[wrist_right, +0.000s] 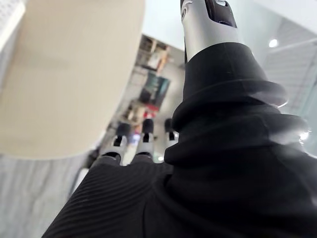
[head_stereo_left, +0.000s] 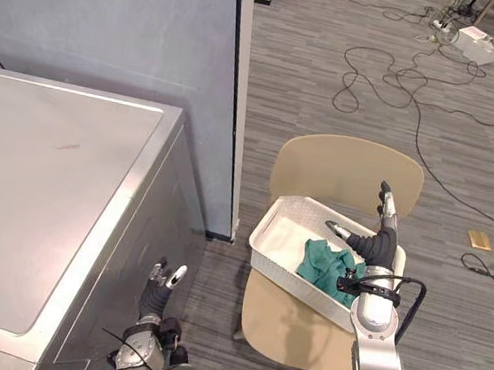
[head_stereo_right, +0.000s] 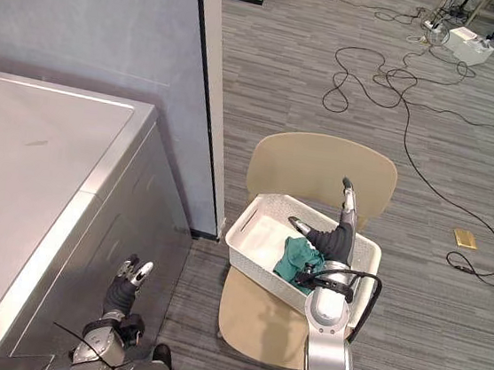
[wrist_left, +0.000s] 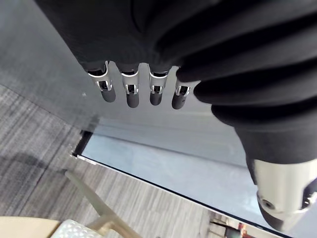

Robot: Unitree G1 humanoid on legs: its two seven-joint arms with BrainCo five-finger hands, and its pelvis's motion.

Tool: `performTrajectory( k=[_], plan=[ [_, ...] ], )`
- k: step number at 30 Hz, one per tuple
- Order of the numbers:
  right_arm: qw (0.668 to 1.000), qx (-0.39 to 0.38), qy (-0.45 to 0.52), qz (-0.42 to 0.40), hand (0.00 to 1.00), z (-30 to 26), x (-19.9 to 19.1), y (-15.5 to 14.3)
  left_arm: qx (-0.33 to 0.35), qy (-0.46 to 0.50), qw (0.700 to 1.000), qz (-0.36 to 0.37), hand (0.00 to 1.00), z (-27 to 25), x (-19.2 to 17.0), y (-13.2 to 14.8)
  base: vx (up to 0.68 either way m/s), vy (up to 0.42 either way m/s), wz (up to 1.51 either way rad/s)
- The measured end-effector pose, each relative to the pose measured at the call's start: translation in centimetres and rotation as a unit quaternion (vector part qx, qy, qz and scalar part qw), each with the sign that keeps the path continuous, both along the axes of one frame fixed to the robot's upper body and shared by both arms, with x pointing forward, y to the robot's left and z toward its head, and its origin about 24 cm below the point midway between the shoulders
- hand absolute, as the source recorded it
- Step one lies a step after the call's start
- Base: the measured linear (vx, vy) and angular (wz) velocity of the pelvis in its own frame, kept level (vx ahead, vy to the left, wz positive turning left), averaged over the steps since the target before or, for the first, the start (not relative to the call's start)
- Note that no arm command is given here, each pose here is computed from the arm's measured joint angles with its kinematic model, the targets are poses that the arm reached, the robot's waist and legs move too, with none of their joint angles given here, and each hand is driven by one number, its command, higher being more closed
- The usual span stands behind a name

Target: Pick up the laundry basket with both hands and put the clothes into the washing machine.

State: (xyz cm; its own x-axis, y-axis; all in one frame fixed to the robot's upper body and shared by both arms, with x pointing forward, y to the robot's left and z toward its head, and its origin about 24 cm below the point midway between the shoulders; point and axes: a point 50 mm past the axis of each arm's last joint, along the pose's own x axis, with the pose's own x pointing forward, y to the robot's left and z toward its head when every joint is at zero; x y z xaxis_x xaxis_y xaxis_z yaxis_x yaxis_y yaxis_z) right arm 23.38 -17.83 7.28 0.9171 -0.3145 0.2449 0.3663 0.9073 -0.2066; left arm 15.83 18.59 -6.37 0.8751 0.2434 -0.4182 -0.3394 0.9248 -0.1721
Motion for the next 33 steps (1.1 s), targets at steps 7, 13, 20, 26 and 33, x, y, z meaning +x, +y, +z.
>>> performTrajectory(
  k=[7, 13, 20, 26, 33],
  plan=[
    [0.998, 0.056, -0.003, -0.021, 0.0, -0.3, 0.6, -2.0, 0.022, -0.027, 0.999, 0.016, 0.0, 1.1, 2.8, 1.4, -0.12, 0.077, -0.36],
    [0.999, 0.033, -0.003, 0.0, 0.0, -0.1, 0.9, -2.0, -0.016, -0.017, 1.0, 0.01, 0.0, 0.4, 2.2, -0.2, -0.16, -0.196, 0.38],
    [0.999, 0.02, -0.025, 0.024, 0.0, 1.6, 3.9, -2.7, -0.079, 0.0, 0.997, -0.012, 0.0, -0.4, 0.9, -3.4, -0.15, -0.26, 0.37],
    [1.0, -0.011, -0.025, -0.005, 0.0, 1.7, 2.6, -5.5, -0.074, 0.003, 0.994, -0.075, 0.0, -0.6, 0.5, -5.3, -0.17, -0.099, 0.24],
    [0.999, -0.018, -0.015, -0.028, 0.0, 1.1, 2.1, -5.6, -0.035, -0.003, 0.989, -0.143, 0.0, -0.4, 2.6, -5.6, -0.29, 0.054, -0.07]
  ],
)
